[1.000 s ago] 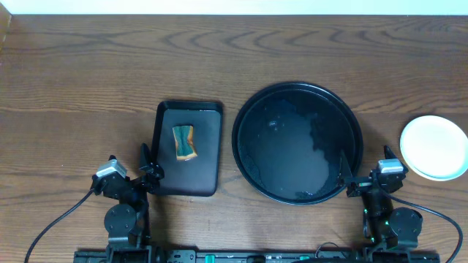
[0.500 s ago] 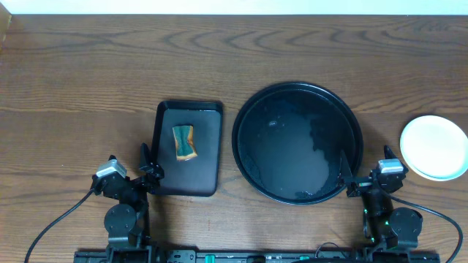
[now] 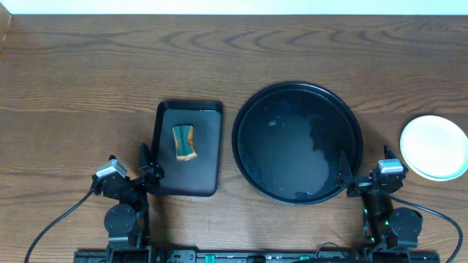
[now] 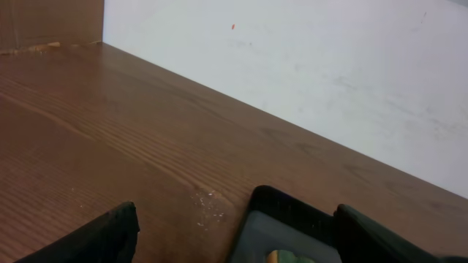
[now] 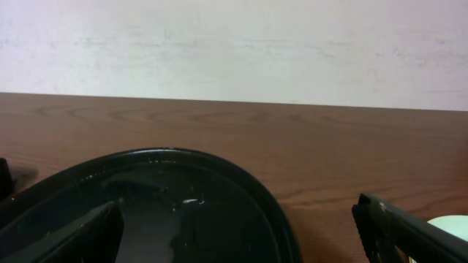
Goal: Clean dirty plates on tray and stack at the side
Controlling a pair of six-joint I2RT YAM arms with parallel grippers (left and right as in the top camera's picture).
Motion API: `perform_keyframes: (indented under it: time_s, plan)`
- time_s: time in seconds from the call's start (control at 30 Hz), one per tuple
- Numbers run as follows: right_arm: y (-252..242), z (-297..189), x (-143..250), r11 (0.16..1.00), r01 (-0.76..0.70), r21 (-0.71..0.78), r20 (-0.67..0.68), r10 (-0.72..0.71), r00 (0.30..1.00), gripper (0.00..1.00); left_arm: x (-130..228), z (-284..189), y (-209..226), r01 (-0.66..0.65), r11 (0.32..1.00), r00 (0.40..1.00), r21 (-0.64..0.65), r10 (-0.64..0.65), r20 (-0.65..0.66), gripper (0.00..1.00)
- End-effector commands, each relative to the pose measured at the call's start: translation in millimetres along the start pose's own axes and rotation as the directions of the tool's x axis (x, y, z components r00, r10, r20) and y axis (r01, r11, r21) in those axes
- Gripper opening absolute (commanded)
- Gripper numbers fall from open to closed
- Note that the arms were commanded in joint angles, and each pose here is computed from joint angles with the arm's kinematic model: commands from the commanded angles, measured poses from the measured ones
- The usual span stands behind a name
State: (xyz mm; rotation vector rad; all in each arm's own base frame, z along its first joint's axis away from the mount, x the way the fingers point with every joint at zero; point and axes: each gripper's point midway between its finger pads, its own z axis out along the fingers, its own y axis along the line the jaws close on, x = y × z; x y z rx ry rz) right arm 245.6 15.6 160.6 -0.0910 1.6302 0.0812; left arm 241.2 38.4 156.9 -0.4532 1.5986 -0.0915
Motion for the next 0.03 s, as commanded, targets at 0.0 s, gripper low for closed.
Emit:
perform_keyframes:
  time_s: [0.0]
  plan:
    - [1.0, 0.0, 0.7, 1.000, 0.012, -0.002, 0.000, -0.012, 1.000, 0.99, 15.4, 0.8, 6.0, -0.019, 1.000, 0.999, -0.018, 0.019, -0.045, 0.85]
